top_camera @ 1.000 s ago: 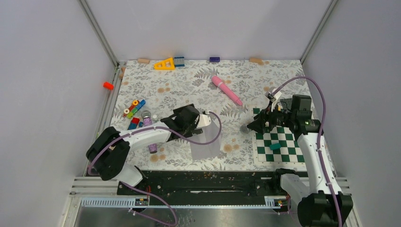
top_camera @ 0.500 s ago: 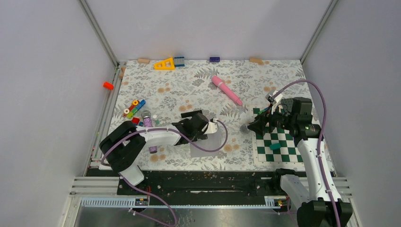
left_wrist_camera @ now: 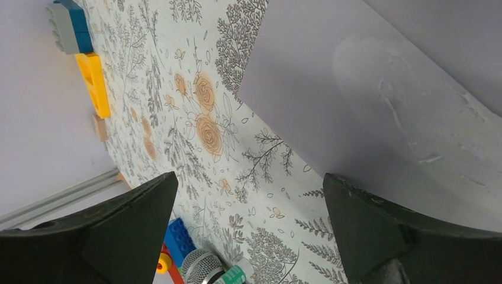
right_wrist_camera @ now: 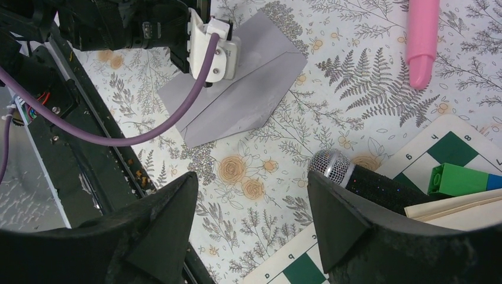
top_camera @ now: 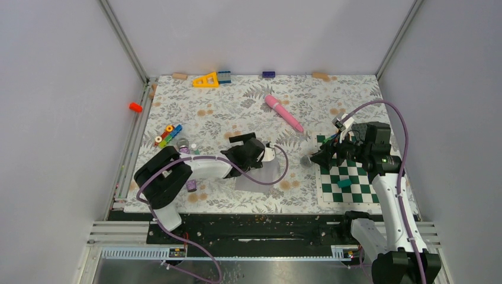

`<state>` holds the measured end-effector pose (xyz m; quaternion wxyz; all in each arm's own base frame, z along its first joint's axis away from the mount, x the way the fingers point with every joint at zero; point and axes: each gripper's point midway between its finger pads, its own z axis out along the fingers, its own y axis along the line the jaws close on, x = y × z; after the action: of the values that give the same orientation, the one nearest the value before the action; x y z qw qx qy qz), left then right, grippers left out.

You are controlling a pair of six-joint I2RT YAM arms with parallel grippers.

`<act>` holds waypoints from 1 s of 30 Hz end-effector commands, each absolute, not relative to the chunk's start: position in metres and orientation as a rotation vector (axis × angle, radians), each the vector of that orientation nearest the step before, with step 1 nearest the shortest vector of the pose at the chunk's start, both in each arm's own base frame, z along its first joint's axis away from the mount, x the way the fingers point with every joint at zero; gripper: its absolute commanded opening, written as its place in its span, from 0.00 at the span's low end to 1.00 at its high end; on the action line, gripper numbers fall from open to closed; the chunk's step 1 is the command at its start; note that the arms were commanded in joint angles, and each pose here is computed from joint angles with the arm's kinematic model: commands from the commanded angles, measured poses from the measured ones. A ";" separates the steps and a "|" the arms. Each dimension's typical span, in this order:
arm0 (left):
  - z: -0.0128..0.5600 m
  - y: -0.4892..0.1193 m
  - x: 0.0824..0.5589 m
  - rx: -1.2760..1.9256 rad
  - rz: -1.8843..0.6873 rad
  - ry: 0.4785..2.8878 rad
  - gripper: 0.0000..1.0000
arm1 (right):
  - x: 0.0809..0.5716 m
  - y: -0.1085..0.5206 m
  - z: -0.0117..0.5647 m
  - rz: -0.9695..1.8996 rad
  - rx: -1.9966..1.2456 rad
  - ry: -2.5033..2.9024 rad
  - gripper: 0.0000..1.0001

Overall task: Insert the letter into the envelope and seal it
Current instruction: Move the envelope to the center of the board.

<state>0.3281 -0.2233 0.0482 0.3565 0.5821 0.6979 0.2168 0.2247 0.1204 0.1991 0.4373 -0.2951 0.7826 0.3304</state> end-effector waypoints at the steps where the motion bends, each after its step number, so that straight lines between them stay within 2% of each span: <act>1: 0.057 -0.228 0.335 1.425 0.481 1.866 0.99 | 0.230 0.118 0.206 0.771 -0.734 1.929 0.76; 6: 0.083 -0.228 0.329 1.343 0.368 1.886 0.99 | 0.246 0.096 0.206 0.702 -0.606 2.012 0.77; 12: 0.125 -0.240 0.307 1.261 0.136 1.863 0.99 | 0.260 0.052 0.202 0.858 -0.293 2.121 0.76; 20: 0.163 -0.259 0.283 1.221 -0.111 1.800 0.99 | 0.268 0.005 0.160 0.976 0.021 2.237 0.73; 24: 0.162 -0.259 0.275 1.241 -0.150 1.788 0.99 | 0.275 -0.010 0.140 1.074 0.192 2.272 0.68; 30: 0.128 -0.250 0.254 1.443 -0.087 1.768 0.99 | 0.276 -0.023 0.115 1.166 0.345 2.295 0.66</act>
<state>0.2737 -0.2510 0.1416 0.4367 0.5264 0.7289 -0.0303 0.2718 -0.0190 0.1080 0.2690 0.1095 0.8653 0.4085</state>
